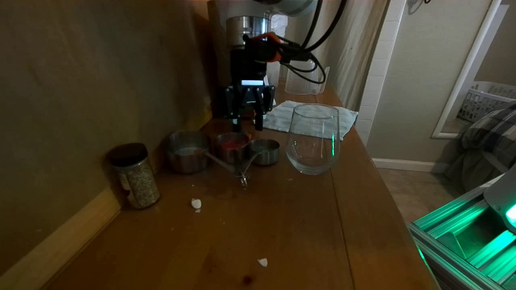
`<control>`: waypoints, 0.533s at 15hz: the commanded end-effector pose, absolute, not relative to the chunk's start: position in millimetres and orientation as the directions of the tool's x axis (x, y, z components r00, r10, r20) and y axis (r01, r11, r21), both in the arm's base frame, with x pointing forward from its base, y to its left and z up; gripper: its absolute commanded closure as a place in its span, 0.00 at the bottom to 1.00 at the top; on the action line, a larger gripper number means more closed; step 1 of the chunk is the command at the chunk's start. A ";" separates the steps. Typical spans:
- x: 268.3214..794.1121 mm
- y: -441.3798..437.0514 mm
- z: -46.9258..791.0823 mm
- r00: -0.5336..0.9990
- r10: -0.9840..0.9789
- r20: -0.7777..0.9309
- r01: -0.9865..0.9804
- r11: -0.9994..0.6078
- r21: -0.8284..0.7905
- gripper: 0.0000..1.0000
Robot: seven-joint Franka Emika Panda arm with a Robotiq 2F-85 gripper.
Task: Pick up the piece of candy from the table, put it on the white cloth and then fold the white cloth
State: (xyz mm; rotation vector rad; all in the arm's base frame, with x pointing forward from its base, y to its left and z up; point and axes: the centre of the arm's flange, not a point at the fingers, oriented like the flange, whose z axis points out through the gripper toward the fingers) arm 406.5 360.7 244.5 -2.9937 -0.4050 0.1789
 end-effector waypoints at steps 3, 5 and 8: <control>411.6 370.5 239.0 0.962 0.256 -0.097 0.243 -0.961 -0.134 0.59; 412.6 370.8 239.2 0.962 0.256 -0.096 0.243 -0.961 -0.135 0.60; 413.5 369.3 239.3 0.962 0.255 -0.097 0.241 -0.961 -0.135 0.70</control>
